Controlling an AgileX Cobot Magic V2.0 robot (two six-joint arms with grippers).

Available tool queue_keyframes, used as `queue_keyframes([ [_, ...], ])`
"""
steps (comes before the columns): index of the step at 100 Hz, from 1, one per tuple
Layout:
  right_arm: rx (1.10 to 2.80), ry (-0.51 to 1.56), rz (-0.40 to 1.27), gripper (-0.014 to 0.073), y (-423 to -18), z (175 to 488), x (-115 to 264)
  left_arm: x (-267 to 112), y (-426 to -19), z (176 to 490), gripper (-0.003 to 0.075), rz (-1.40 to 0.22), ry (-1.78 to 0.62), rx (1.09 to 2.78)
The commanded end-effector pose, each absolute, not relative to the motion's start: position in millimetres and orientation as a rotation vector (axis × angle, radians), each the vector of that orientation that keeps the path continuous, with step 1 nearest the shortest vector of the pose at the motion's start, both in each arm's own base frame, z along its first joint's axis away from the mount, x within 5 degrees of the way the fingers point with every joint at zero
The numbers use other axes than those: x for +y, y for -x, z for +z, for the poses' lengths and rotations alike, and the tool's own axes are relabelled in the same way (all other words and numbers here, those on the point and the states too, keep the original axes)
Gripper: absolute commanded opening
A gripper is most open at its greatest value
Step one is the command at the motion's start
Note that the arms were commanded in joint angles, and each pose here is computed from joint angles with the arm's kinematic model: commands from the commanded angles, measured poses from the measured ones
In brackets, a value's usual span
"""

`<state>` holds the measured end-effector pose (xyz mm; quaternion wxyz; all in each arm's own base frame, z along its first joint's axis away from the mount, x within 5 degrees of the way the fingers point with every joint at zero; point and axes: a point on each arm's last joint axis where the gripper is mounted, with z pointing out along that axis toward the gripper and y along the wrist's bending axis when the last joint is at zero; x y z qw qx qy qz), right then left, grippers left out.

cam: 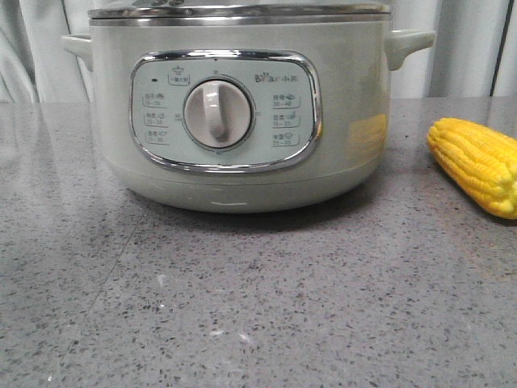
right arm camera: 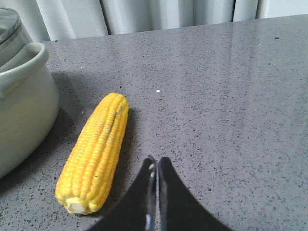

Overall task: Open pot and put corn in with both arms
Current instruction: 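Lift the glass lid off the pot with the left gripper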

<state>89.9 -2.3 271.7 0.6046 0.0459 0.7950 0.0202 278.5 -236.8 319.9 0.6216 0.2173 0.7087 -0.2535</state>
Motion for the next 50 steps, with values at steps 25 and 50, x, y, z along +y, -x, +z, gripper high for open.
queue_keyframes([
  [25,1.739,-0.109,0.036,-0.0064,-93.3,286.6,-3.7,-231.0,-274.9,376.0,-0.0020,-0.635,-0.414,1.446],
  [50,1.739,-0.109,0.036,-0.0064,-93.3,286.6,-3.7,-217.8,-260.0,416.4,-0.0020,-0.657,-0.386,1.345],
])
